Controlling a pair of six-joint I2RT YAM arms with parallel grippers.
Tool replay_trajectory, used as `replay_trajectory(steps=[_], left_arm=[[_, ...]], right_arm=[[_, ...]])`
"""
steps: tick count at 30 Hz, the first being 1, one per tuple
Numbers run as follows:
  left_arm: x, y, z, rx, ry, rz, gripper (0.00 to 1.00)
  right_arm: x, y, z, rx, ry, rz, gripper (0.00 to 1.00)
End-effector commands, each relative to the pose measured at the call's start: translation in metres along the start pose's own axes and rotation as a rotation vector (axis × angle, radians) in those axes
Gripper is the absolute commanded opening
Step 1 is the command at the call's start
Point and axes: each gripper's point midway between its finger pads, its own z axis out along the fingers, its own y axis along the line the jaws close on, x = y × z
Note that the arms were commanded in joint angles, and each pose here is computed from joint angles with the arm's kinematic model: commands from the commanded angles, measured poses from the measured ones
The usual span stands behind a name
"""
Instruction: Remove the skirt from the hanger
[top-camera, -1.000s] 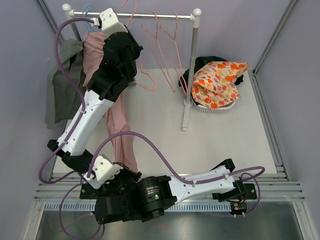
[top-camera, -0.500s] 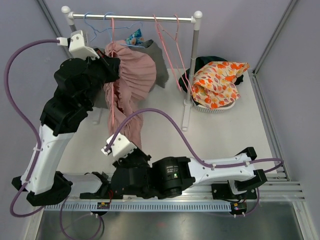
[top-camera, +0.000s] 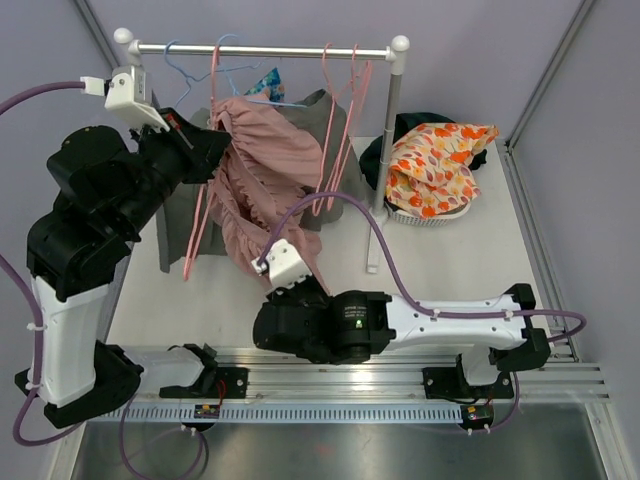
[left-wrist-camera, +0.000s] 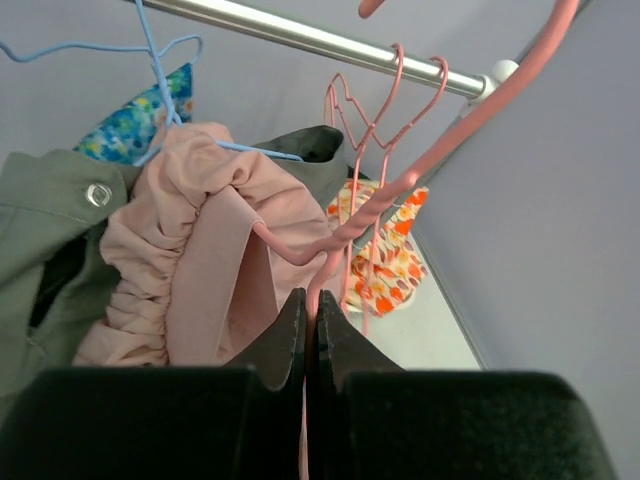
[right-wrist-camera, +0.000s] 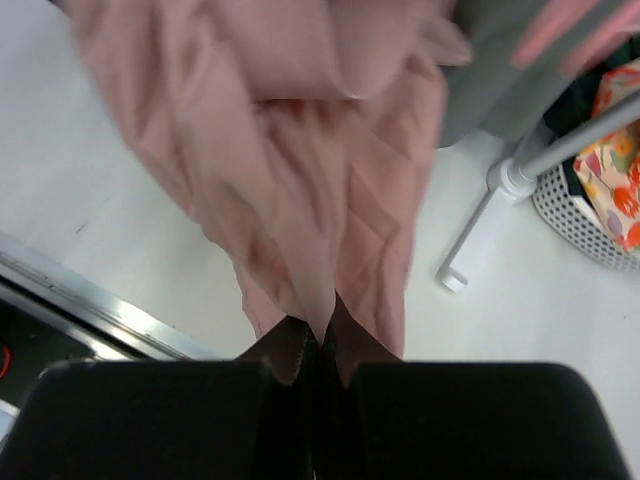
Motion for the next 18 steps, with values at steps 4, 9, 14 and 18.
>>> replay_trajectory(steps=[4, 9, 14, 18], left_arm=[[0.033, -0.009, -0.04, 0.092, 0.15, -0.091, 0.0], [0.11, 0.049, -0.065, -0.121, 0.359, -0.061, 0.0], [0.161, 0.085, -0.085, -0.205, 0.432, -0.057, 0.0], [0.184, 0.078, -0.1, -0.134, 0.509, -0.083, 0.0]], right_arm=[[-0.057, -0.079, -0.011, 0.031, -0.132, 0.26, 0.0], [-0.107, -0.103, -0.019, 0.06, -0.221, 0.239, 0.0], [-0.12, -0.091, -0.007, 0.09, -0.227, 0.133, 0.0], [-0.14, -0.098, 0.001, 0.096, -0.242, 0.161, 0.0]])
